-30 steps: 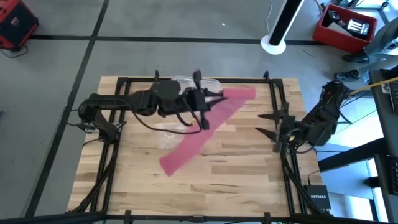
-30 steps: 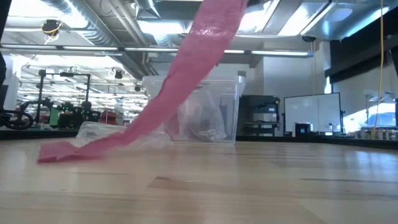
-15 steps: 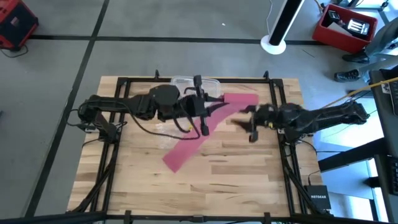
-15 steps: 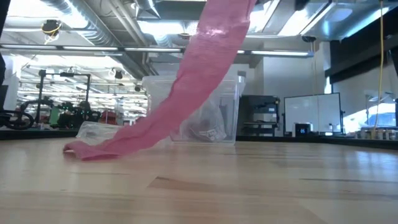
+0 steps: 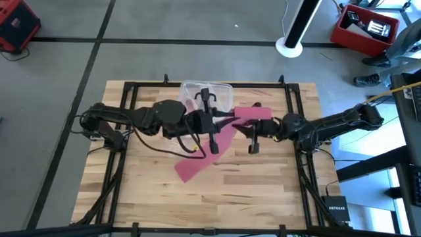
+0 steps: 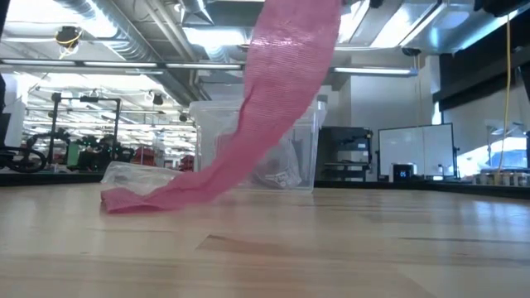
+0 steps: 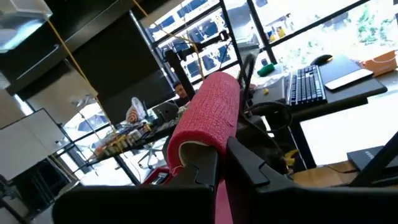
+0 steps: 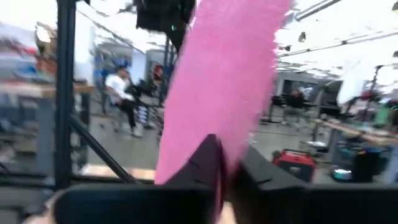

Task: Roll bandage
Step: Roll the pink bandage

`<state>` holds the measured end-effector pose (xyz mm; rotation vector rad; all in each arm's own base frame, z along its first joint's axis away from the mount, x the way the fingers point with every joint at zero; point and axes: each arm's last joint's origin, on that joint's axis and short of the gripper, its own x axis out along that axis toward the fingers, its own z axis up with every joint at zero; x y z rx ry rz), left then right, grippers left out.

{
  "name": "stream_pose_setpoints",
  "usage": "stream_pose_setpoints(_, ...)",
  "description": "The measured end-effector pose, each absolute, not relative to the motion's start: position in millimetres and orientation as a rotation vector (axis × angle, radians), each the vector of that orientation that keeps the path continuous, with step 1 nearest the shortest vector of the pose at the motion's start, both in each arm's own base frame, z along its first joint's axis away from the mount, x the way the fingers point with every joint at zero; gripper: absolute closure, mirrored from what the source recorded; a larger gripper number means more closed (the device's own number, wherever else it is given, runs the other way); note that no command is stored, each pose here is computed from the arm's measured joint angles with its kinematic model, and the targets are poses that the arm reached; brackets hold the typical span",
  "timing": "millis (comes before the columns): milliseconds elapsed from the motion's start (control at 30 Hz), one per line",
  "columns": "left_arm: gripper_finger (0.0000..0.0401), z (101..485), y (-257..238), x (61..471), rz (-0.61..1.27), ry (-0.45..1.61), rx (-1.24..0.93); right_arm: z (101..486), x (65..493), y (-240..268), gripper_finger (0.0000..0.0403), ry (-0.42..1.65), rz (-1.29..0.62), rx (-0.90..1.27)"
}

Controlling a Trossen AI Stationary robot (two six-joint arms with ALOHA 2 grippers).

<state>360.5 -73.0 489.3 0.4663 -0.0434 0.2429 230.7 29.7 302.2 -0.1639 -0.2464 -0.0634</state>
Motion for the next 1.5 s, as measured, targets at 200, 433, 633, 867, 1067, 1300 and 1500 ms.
stream_pose_setpoints(200,0.0399,505.4,-78.8,328.7,0.210,-0.006,0.432,303.4,208.0,25.9,0.0397,-0.091,-0.133,-0.247)
stream_pose_setpoints(433,0.0399,530.2,-67.9,296.5,0.222,-0.069,0.370,291.2,193.7,23.9,0.0400,0.099,-0.097,-0.259)
stream_pose_setpoints(633,0.0396,515.3,-64.9,318.6,0.214,-0.019,0.398,297.2,203.9,27.2,0.0370,-0.010,-0.054,-0.114)
stream_pose_setpoints(867,0.0396,494.4,-73.5,341.0,0.204,0.055,0.422,332.4,200.7,27.6,0.0267,0.021,-0.028,-0.031)
stream_pose_setpoints(1067,0.0397,495.3,-83.4,338.3,0.184,0.046,0.427,370.5,180.2,24.3,0.0196,0.188,-0.025,-0.034)
stream_pose_setpoints(1300,0.0399,479.3,-100.1,335.5,0.087,0.192,0.746,364.3,160.2,24.6,0.0193,0.360,0.044,0.048)
stream_pose_setpoints(1500,0.0399,469.3,-125.0,339.2,0.040,0.202,0.879,339.5,154.9,34.3,0.0212,0.396,0.039,0.013)
